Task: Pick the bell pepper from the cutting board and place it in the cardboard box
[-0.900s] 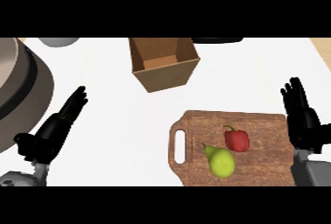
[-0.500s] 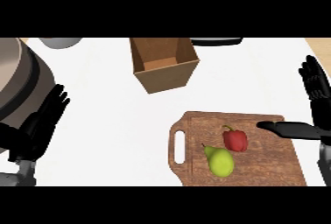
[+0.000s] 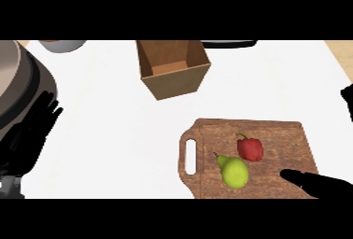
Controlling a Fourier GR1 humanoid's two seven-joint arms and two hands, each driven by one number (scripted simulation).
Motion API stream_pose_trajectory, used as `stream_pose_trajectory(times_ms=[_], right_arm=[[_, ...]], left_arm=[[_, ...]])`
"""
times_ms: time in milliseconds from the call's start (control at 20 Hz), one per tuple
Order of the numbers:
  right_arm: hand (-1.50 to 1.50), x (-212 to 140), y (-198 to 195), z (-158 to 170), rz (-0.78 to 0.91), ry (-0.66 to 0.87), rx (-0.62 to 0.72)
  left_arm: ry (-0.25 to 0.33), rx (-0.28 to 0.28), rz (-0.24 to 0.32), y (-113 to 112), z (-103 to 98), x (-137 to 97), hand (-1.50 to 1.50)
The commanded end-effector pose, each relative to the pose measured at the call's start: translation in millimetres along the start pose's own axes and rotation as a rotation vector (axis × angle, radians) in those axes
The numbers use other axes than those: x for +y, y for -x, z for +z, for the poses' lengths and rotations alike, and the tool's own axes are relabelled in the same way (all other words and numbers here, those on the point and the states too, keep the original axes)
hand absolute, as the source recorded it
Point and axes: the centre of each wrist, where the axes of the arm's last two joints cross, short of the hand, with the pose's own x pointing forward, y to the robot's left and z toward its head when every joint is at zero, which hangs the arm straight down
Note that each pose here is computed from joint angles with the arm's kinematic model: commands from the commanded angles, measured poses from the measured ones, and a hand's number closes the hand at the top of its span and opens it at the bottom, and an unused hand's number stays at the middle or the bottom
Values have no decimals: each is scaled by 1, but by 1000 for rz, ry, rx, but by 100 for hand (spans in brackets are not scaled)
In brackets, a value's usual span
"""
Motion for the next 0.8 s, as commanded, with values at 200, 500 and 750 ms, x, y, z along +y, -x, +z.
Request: stream_pose_trajectory(times_ms=[200, 500, 750], right_arm=[[-150, -17, -34, 13, 497, -374, 180], [-150, -11, -67, 5, 727, -537, 391], [-150, 20, -83, -15, 758, -607, 527]], left_arm=[[-16, 0, 2, 2, 4, 1, 0], [24, -13, 4, -10, 0, -7, 0], [54, -15, 10, -15, -12, -13, 0]])
